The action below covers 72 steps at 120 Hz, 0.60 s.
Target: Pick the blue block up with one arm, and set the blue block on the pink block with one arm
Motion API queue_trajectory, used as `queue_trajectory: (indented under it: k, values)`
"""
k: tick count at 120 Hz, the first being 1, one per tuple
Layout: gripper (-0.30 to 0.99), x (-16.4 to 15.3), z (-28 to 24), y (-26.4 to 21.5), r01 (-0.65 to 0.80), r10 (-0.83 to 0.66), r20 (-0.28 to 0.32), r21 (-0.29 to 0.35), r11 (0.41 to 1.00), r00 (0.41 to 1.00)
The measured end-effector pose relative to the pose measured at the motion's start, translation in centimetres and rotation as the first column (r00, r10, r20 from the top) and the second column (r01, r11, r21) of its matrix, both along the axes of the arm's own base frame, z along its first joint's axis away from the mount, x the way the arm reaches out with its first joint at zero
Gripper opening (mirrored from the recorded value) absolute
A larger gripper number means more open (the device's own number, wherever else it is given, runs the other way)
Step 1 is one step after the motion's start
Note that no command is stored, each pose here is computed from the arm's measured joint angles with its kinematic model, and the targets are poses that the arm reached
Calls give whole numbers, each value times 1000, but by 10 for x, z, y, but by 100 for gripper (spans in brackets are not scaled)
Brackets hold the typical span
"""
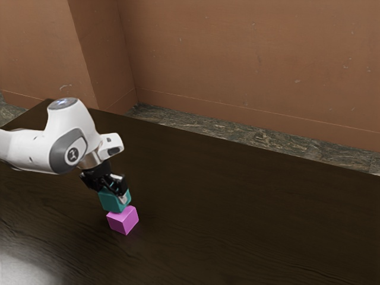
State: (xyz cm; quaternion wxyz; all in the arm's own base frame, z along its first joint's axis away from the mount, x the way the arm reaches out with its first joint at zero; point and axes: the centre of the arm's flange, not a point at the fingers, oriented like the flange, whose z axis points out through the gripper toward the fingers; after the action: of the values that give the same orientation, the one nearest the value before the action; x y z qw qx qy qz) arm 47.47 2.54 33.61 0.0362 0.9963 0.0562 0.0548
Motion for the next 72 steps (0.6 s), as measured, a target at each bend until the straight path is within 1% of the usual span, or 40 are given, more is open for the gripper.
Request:
queue_trajectory:
  k: [24,60,72]
  values:
    - [35,-7,2,-5,-6,6,-1,12,1000,1000]
    - [35,-10,-1,-13,-21,21,-11,13,1000,1000]
    - [44,-11,0,-13,-29,29,-10,8,1000,1000]
